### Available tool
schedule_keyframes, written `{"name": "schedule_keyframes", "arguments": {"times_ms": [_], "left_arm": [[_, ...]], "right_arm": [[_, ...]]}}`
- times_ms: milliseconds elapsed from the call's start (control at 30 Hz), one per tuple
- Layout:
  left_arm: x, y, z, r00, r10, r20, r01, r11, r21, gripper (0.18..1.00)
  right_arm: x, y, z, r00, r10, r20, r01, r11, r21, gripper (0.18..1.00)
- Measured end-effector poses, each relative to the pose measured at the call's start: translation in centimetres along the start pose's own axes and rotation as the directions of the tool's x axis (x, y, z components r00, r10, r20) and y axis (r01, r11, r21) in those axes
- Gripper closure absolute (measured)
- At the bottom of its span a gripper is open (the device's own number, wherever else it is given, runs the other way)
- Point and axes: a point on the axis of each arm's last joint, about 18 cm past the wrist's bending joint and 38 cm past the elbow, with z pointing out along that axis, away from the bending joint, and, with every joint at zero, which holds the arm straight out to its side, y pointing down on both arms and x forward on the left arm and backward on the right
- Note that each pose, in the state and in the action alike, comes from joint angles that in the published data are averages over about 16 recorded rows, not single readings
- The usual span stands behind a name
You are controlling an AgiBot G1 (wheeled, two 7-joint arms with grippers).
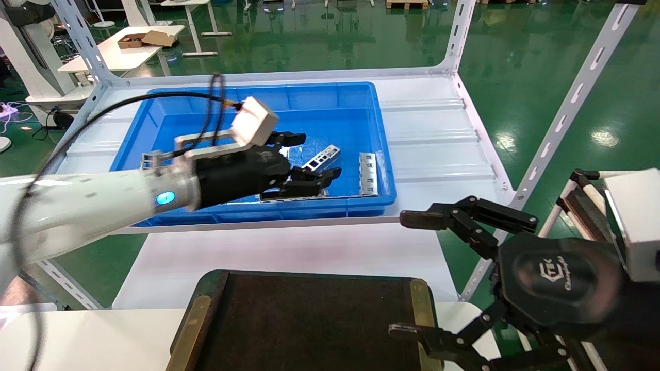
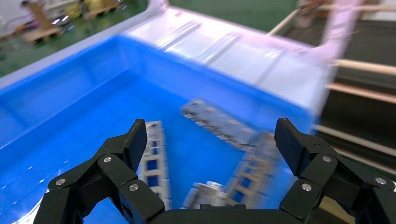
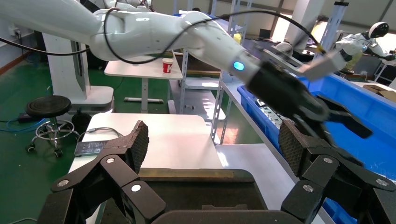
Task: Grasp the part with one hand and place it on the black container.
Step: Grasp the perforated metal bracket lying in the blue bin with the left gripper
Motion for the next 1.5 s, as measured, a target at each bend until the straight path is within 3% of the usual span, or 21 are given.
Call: {"name": "schedule_keyframes", "arguments": {"times_ms": [167,367,900,1167,1500], "left_arm": [[-1.2,0.5,3.5,0.997,-0.027,0.072,0.031,0.998,-0.061,0.184],[-1.9,1.3,5.8,0.989,-0.057,0.136,0.073,0.990,-0.119,0.185],[-2.2,3.0,6.5,0.979,-0.093,0.181,0.125,0.977,-0.175,0.251],[-2.4,3.6,6.4,0.975,-0.104,0.198,0.141,0.973,-0.184,0.384],[-2.4,3.9,6.5,0.972,-0.104,0.210,0.144,0.972,-0.186,0.616]], "right_arm": [[0.0,0.0,0.0,1.000,0.000,0.000,0.000,1.000,0.000,0.178],[0.0,0.0,0.0,1.000,0.000,0.000,0.000,1.000,0.000,0.178],[0.0,0.0,0.0,1.000,0.000,0.000,0.000,1.000,0.000,0.266],[0.0,0.0,0.0,1.000,0.000,0.000,0.000,1.000,0.000,0.384],[0.0,0.0,0.0,1.000,0.000,0.000,0.000,1.000,0.000,0.622]]}}
